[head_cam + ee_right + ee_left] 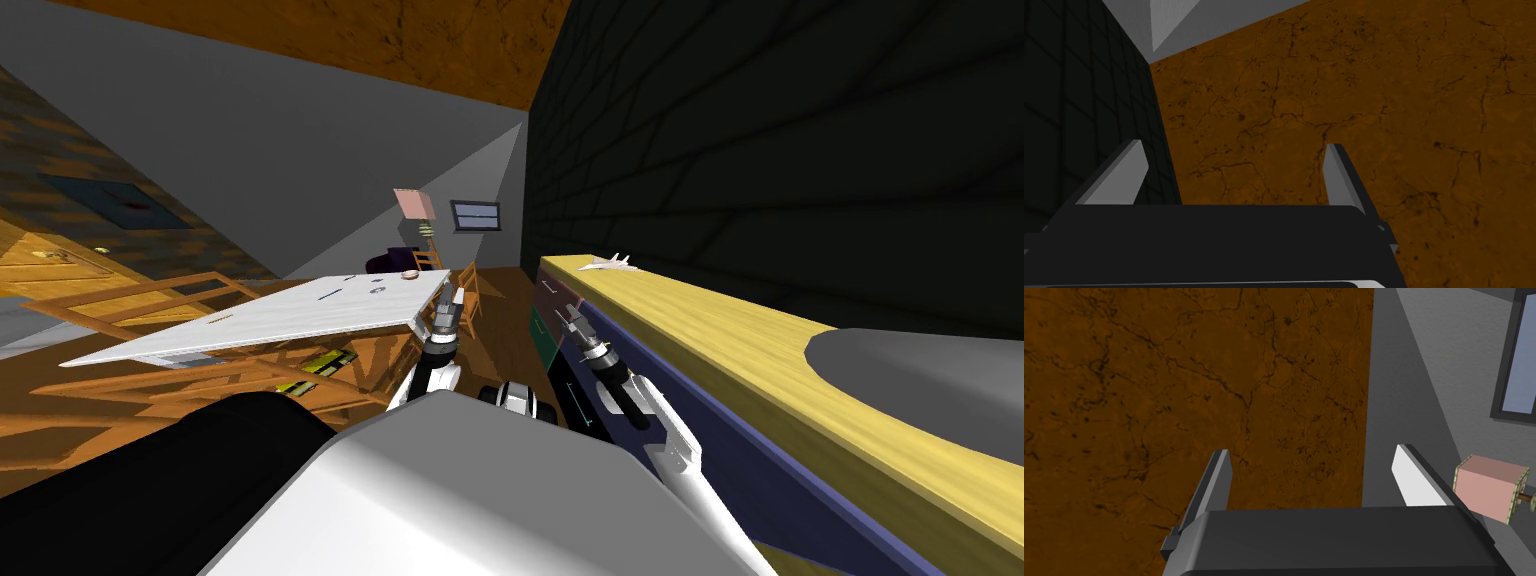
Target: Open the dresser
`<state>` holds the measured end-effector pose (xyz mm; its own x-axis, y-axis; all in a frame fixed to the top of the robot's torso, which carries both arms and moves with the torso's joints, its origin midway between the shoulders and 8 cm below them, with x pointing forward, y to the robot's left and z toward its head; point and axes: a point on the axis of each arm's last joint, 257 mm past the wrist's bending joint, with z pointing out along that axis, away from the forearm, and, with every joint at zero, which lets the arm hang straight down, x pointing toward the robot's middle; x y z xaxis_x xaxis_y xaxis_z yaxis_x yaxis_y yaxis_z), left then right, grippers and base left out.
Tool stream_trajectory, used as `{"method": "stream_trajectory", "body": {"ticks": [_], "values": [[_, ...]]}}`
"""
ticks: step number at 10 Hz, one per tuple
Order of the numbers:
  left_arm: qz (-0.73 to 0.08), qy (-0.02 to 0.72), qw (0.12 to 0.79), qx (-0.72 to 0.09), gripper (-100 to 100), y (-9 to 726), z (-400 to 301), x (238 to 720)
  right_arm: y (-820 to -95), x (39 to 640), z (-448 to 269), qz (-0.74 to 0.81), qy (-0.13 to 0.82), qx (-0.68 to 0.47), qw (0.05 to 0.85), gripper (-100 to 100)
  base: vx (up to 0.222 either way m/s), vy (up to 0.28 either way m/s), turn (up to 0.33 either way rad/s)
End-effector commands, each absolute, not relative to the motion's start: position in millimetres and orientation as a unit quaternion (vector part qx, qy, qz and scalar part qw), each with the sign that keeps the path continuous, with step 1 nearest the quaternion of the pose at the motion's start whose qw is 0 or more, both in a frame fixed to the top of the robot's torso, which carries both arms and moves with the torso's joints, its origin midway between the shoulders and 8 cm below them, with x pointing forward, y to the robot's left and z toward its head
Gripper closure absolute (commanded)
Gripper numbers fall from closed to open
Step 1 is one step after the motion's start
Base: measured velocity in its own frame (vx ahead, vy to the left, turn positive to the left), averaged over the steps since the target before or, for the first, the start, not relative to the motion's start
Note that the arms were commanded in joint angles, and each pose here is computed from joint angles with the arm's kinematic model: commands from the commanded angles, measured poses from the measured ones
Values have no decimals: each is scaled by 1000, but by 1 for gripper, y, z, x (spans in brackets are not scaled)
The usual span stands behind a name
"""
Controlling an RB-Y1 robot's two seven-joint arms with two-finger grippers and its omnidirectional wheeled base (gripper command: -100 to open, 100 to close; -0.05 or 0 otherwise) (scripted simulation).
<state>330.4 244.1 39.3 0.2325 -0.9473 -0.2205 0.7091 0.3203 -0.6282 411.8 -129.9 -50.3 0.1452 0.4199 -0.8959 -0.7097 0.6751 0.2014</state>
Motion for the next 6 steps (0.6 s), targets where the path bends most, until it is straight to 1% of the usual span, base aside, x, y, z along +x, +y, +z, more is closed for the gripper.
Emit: {"method": "stream_trajectory", "body": {"ticks": [1,6], "values": [[-546,292,758,-204,0,244,39,330,-122,417,-64,346,543,-184,743,-100,46,64,-49],[-546,292,758,-204,0,244,39,330,-113,433,-97,263,559,-294,729,-100,45,68,-67]]}}
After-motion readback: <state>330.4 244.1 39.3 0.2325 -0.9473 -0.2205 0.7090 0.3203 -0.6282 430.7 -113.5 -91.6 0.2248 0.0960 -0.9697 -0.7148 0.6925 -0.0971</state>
